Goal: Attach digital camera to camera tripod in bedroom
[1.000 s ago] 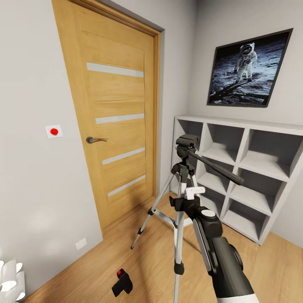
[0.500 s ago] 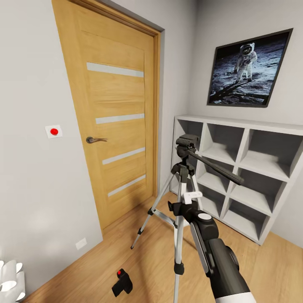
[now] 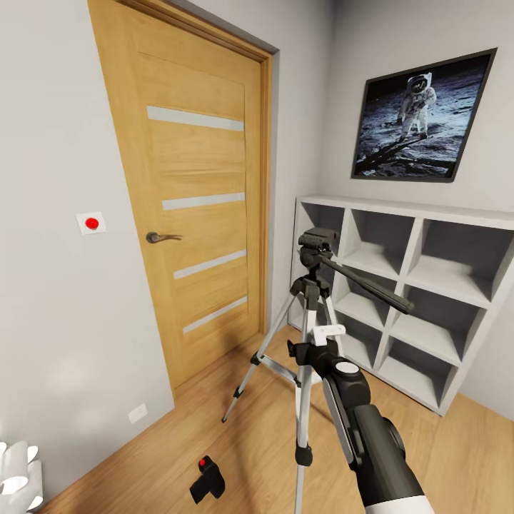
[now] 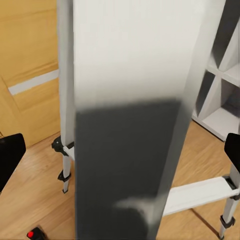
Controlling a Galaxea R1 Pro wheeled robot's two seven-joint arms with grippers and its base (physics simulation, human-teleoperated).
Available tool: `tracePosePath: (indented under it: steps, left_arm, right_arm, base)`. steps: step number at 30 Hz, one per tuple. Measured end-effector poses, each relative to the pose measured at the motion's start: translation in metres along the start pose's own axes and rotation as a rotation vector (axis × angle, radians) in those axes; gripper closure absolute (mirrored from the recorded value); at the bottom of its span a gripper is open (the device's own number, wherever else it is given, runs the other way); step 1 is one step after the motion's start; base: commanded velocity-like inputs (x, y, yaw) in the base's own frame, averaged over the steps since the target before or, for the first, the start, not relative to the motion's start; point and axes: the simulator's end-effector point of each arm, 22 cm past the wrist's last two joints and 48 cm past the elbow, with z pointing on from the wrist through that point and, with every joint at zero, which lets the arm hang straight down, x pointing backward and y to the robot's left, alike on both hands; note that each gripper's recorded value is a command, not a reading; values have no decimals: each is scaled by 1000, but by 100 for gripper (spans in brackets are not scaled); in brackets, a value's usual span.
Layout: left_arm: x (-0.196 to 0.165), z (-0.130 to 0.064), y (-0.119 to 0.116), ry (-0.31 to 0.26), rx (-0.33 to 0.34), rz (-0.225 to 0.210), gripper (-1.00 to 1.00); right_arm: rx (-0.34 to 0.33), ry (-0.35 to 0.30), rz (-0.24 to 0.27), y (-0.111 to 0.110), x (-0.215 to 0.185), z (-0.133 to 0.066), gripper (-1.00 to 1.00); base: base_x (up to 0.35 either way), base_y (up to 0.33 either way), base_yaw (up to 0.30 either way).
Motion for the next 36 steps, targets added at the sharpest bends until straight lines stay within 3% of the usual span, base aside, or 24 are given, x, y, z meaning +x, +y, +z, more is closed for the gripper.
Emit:
tracePosePath:
  steps: [8, 36]
  left_arm:
    - [0, 0, 0, 0, 0, 0, -100]
    - [0, 0, 0, 0, 0, -1, -100]
  right_arm:
    - [1, -33, 0, 0, -7, 0, -100]
    - [7, -38, -3, -1, -8, 0, -100]
  base:
    - [0, 0, 0]
    - [0, 0, 0]
